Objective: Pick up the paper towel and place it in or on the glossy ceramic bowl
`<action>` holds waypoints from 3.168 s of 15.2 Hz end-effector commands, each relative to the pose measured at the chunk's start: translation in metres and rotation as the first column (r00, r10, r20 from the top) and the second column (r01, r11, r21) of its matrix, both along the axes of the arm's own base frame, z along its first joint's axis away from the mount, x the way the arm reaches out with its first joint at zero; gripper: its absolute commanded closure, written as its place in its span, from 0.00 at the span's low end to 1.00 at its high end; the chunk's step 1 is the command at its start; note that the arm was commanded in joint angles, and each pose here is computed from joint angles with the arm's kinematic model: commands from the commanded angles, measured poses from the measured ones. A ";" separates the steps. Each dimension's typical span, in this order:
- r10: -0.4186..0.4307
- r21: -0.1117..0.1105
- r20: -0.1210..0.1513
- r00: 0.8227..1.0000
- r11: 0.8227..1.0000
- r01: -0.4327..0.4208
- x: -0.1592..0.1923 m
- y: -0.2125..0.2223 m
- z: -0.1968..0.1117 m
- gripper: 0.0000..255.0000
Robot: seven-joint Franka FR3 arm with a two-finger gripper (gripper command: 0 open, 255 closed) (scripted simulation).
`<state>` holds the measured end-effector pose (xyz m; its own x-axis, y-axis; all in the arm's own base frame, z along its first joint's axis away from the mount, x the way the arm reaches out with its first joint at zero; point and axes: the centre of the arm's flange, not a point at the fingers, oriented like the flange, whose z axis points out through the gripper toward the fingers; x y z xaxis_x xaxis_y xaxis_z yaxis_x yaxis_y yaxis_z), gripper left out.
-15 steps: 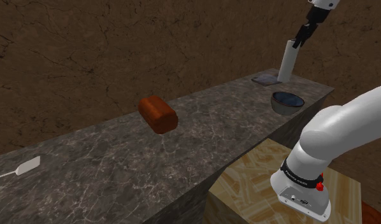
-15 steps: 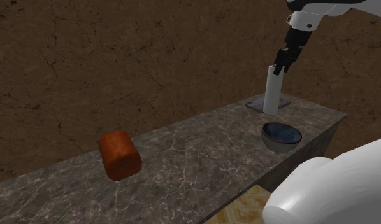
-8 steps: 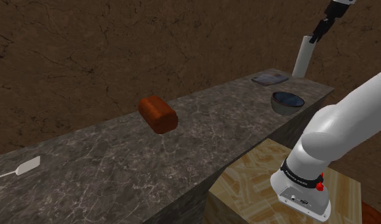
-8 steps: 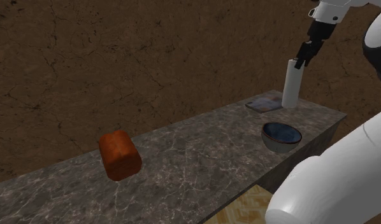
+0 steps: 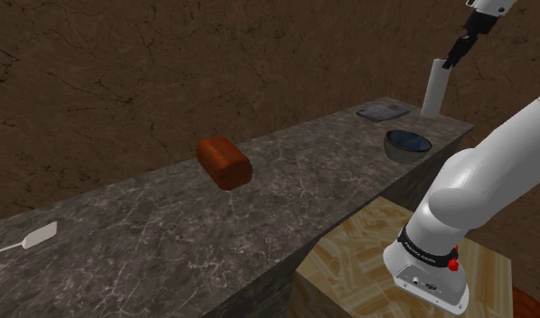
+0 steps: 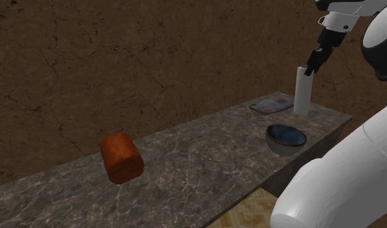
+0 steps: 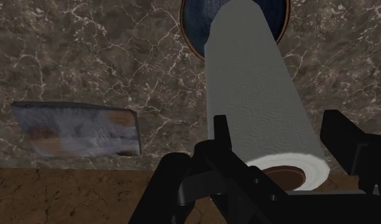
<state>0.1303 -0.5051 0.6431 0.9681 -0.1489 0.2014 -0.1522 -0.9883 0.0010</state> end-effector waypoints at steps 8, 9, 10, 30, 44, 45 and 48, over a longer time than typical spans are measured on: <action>0.000 -0.001 0.000 1.000 1.000 0.000 0.000 0.000 -0.047 1.00; 0.000 -0.001 0.000 1.000 1.000 0.000 0.000 0.000 -0.052 1.00; 0.000 -0.001 0.000 1.000 1.000 0.000 0.000 0.000 -0.057 1.00; 0.000 -0.001 0.000 1.000 1.000 0.000 0.000 0.000 -0.129 1.00; 0.000 -0.001 0.000 1.000 1.000 0.000 -0.010 0.002 -0.080 0.00; 0.000 -0.001 0.000 1.000 1.000 0.000 -0.010 0.002 -0.080 0.00; 0.000 -0.001 0.000 1.000 1.000 0.000 -0.010 0.002 -0.080 0.00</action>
<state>0.1202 -0.5033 0.5632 0.9681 -0.1486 0.2017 -0.1520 -0.9884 0.0016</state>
